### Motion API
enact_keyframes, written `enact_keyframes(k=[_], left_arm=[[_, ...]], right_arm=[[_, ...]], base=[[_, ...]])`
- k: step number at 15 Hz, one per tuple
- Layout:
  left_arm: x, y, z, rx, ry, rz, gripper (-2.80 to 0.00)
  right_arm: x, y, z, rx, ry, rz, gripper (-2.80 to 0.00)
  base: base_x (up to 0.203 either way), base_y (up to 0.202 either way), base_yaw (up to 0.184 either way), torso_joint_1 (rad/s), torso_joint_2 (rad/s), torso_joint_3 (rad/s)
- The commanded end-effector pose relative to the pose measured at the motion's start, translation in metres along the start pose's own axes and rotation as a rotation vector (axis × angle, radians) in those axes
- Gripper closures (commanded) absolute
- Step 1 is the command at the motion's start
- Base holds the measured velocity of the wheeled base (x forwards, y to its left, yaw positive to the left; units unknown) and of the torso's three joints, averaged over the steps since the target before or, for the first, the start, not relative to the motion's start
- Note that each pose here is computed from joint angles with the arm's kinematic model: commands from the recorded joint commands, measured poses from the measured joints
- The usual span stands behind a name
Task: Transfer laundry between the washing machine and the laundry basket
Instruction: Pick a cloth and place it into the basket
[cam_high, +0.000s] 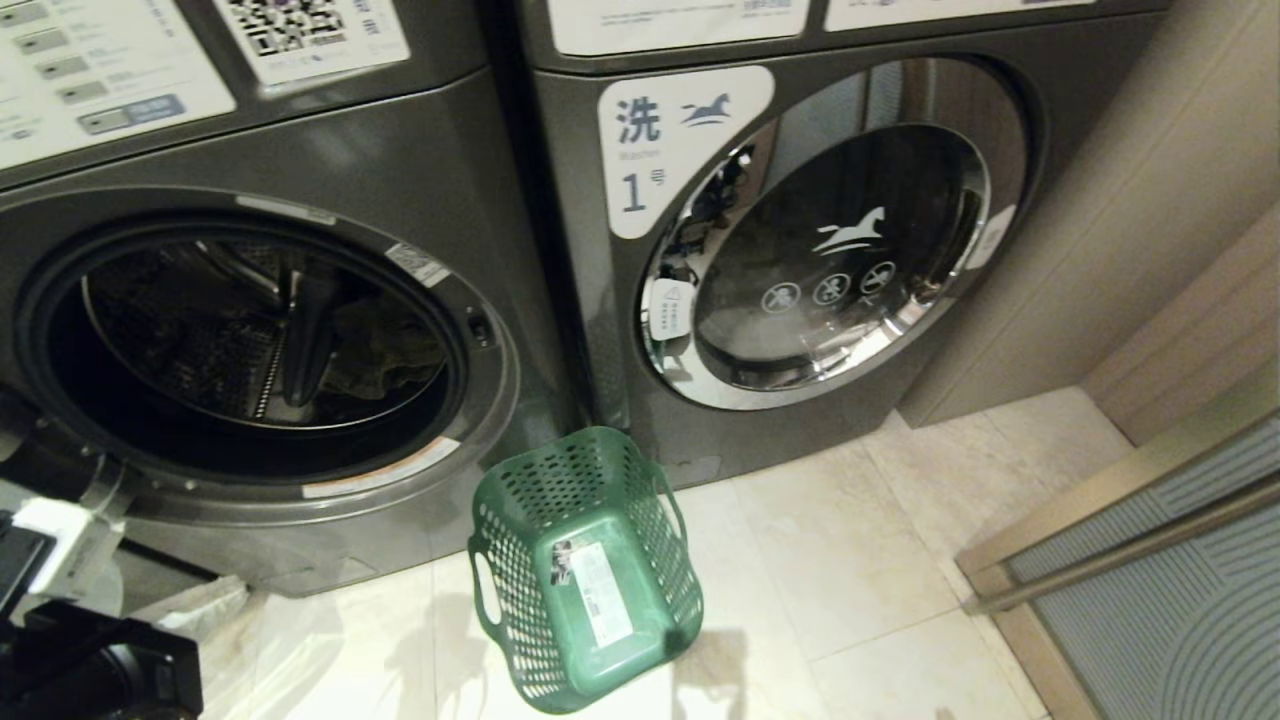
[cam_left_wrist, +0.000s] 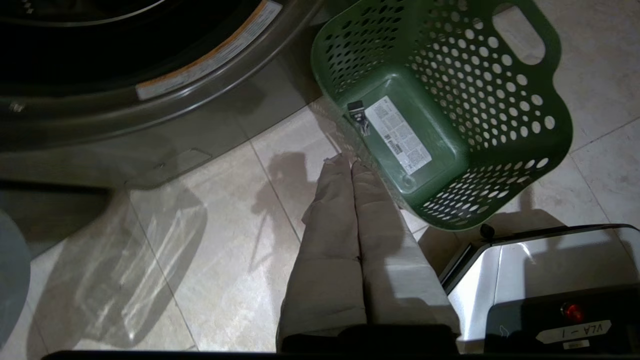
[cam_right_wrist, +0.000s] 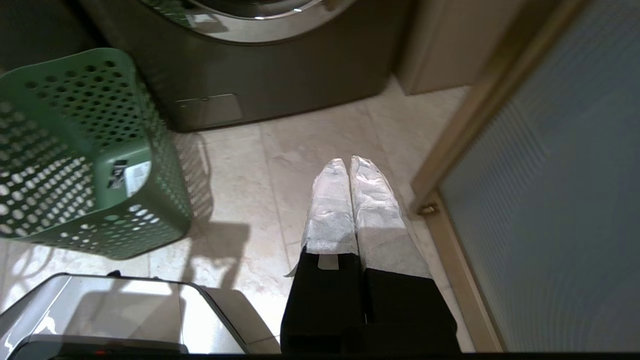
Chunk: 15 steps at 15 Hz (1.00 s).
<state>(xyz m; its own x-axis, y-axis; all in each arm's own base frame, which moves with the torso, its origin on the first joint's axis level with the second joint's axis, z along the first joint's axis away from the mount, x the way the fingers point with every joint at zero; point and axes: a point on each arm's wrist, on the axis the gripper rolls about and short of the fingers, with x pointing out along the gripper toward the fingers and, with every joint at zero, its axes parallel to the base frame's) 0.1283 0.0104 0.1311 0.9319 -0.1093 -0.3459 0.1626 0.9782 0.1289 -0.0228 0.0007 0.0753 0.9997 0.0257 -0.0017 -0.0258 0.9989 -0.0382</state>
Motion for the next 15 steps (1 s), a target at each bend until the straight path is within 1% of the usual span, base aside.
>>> enact_keyframes(k=[1,3,4,5,8,11,15], left_arm=[[-0.0013,-0.0003,-0.0006,0.012,-0.005,0.005,0.0],[-0.0015,0.0006,0.0023,0.025,-0.017,0.015,0.0],[-0.0018,0.0009,0.0032,0.049,-0.028,0.021,0.0],[-0.0021,0.001,0.0032,0.065,-0.044,0.028,0.0],[-0.0042,-0.0004,-0.003,0.075,-0.057,0.035,0.0],[-0.0048,-0.0002,-0.0018,0.082,-0.086,0.043,0.0],[-0.0054,-0.0004,-0.003,0.081,-0.086,0.052,0.0]], right_arm=[[0.0,0.0,0.0,0.0,0.0,0.0,0.0],[0.0001,0.0,0.0001,0.0,0.001,0.002,0.0],[0.0,0.0,0.0,-0.002,0.0,0.002,0.0],[0.0001,0.0,0.0,-0.002,0.001,0.002,0.0],[0.0,0.0,0.0,0.0,0.0,0.0,0.0],[0.0,0.0,0.0,0.0,0.0,0.0,0.0],[0.0,0.0,0.0,-0.002,0.0,0.002,0.0]], base=[[-0.002,0.007,-0.177,0.002,0.0,0.006],[0.001,0.004,-0.154,0.002,0.0,-0.003],[0.002,0.007,-0.102,0.002,0.0,0.002],[0.0,0.0,0.0,0.0,0.0,0.0],[0.0,0.0,0.0,0.0,0.0,0.0],[0.0,0.0,0.0,0.0,0.0,0.0],[0.0,0.0,0.0,0.0,0.0,0.0]])
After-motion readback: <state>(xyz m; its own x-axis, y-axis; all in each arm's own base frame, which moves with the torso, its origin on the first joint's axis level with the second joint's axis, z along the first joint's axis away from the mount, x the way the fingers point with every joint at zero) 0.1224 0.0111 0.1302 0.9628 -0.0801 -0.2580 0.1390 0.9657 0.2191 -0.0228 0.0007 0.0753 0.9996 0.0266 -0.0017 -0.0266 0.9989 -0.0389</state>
